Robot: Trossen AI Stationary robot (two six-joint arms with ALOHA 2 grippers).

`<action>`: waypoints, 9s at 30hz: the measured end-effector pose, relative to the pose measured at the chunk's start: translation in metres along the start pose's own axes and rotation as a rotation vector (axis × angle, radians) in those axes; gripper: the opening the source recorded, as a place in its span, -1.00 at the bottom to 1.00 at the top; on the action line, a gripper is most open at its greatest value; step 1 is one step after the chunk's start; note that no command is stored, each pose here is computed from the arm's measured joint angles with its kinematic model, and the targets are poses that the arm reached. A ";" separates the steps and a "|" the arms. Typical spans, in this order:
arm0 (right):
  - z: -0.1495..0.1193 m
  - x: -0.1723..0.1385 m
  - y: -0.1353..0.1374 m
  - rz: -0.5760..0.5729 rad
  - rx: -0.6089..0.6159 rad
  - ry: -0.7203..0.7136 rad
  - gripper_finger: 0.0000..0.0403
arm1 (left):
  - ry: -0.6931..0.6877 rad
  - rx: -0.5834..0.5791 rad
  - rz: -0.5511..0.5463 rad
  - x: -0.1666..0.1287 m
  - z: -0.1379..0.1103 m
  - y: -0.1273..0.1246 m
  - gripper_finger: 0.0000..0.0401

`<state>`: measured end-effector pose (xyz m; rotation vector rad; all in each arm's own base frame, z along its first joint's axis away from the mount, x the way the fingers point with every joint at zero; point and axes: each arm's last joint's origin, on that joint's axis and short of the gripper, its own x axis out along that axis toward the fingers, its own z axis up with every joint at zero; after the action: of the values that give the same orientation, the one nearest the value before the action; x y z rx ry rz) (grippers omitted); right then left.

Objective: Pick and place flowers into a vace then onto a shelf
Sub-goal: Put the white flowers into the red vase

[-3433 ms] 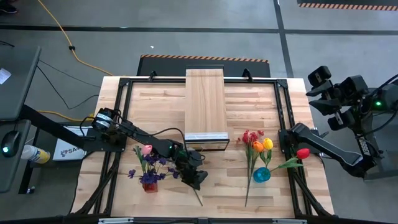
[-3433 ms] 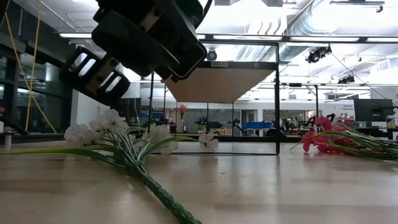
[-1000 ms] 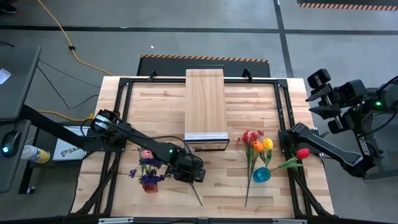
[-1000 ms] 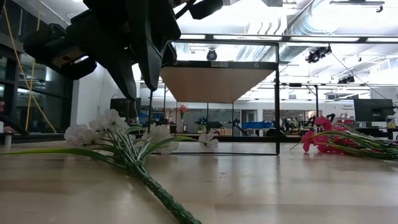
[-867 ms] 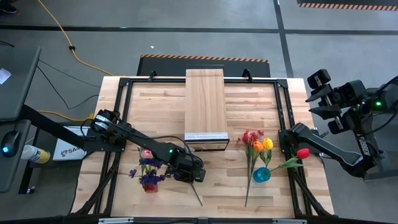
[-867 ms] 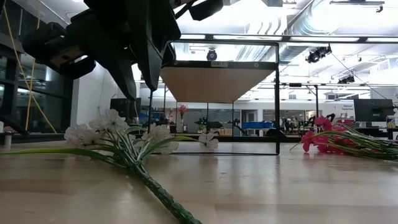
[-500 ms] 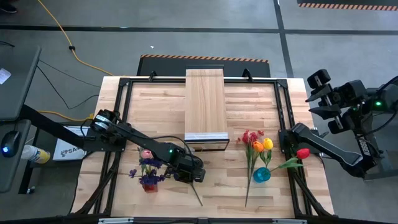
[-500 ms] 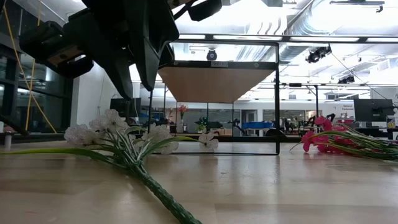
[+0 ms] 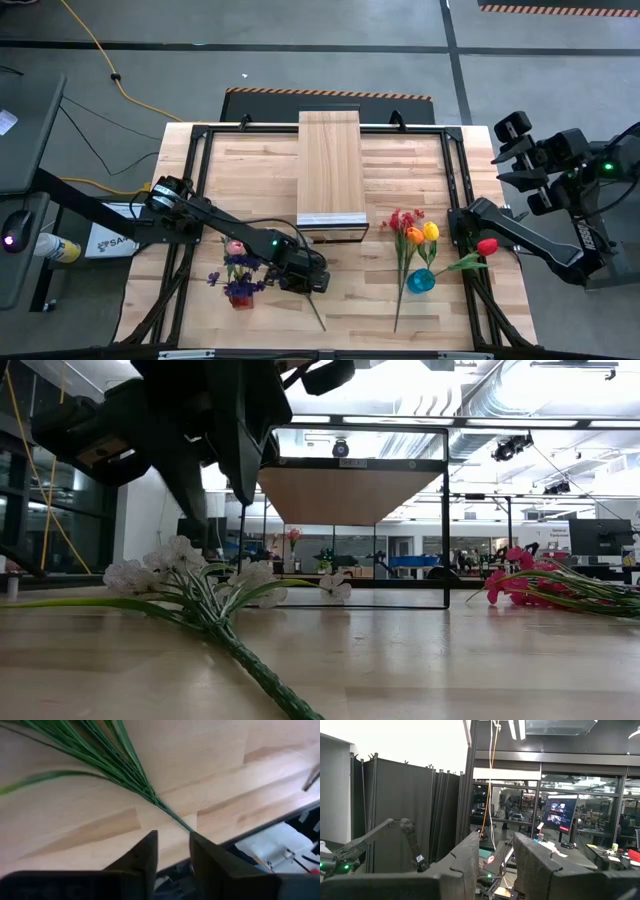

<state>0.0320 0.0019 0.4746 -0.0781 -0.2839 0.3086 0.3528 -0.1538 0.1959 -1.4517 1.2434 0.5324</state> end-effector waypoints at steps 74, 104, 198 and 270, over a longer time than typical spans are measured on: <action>0.000 0.000 0.000 -0.015 -0.049 -0.008 -0.44 | -0.071 -0.204 0.160 0.048 0.016 0.016 -0.84; 0.000 0.000 0.000 -0.014 -0.049 -0.008 -0.44 | -0.060 0.080 -0.009 0.015 -0.003 -0.040 -0.85; 0.002 0.000 -0.004 -0.134 -0.044 -0.072 -0.44 | -0.363 0.696 -0.586 -0.190 -0.099 -0.136 -0.85; -0.002 -0.001 -0.008 -0.205 0.056 -0.081 -0.44 | -1.239 1.266 -0.355 -0.300 -0.242 0.091 -0.85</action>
<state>0.0340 -0.0058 0.4739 0.0189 -0.3605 0.1159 0.0950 -0.2401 0.4843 -0.0763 0.1187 0.1923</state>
